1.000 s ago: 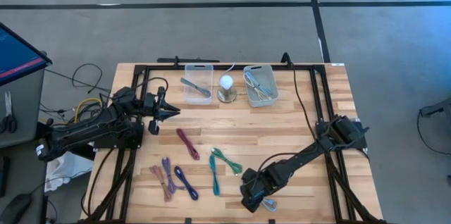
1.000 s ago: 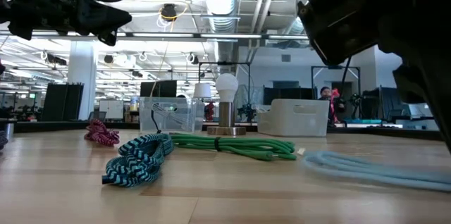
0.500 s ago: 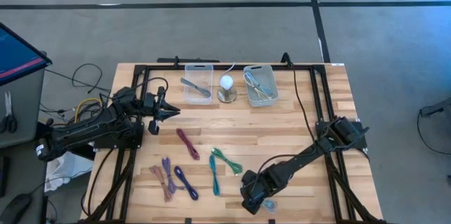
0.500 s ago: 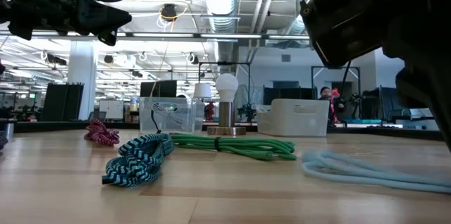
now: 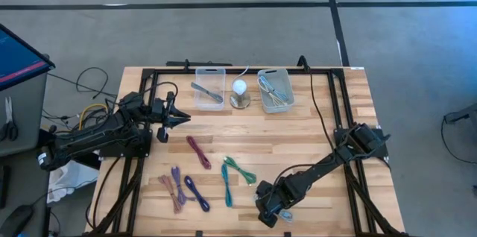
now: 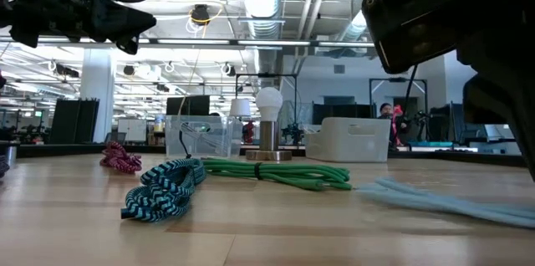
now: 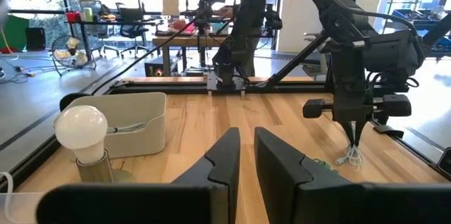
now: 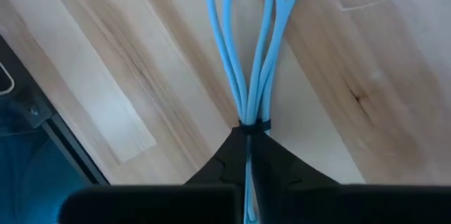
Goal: Pick & Place USB Port
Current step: Put the light blue charger cable into the gray bin
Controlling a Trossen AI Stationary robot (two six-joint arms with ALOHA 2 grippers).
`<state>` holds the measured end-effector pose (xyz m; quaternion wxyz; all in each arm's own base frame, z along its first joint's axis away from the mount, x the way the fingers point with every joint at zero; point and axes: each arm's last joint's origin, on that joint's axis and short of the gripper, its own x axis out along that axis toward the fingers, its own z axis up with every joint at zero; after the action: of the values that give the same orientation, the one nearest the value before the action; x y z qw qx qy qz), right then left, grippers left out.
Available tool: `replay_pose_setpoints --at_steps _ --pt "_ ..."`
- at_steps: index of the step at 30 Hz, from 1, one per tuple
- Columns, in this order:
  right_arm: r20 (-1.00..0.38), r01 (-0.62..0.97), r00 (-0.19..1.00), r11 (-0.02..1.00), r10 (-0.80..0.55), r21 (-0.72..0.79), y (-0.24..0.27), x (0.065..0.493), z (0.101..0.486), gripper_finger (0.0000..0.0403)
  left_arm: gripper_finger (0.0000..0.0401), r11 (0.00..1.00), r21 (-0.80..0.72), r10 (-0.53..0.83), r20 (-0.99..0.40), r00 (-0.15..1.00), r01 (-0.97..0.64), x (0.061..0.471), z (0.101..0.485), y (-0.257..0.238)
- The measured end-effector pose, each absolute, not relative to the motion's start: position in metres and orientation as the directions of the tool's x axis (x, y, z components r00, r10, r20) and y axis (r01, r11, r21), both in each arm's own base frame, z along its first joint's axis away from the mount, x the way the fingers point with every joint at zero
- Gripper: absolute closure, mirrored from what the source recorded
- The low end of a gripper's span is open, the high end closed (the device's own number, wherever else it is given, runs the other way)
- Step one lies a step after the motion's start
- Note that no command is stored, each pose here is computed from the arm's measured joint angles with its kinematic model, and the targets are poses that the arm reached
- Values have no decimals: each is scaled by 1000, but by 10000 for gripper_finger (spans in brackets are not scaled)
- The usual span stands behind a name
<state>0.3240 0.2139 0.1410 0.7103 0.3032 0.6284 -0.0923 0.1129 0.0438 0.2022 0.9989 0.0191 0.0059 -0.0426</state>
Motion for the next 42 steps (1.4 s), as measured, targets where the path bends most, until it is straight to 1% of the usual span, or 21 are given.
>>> replay_pose_setpoints --at_steps 3,7,11,16,21,26,30,36,42 --pt "-948 487 206 815 242 314 211 324 145 400 357 996 38 -85 -14 996 85 113 202 44" --pt "-952 455 264 849 158 267 204 323 156 402 357 996 38 -85 -14 996 85 113 202 44" --pt "-962 472 260 860 77 197 194 317 168 402 357 996 35 -85 -14 996 85 113 202 44" --pt "-962 479 274 869 -17 121 180 307 192 402 357 996 35 -85 -14 996 85 113 202 44" --pt "-937 486 332 871 -111 68 165 296 221 403 357 996 34 -85 -14 996 85 113 202 44" --pt "-902 526 352 850 -250 -30 144 280 247 403 357 996 34 -85 -14 996 85 113 202 44" --pt "-859 541 387 837 -335 -83 128 273 264 403 357 996 34 -85 -14 996 85 113 202 44" --pt "-811 565 411 814 -417 -133 99 257 272 403 357 996 34 -85 -14 996 85 113 202 44" --pt "-740 586 480 800 -471 -129 75 236 278 403 357 996 34 -85 -14 996 85 113 202 44"
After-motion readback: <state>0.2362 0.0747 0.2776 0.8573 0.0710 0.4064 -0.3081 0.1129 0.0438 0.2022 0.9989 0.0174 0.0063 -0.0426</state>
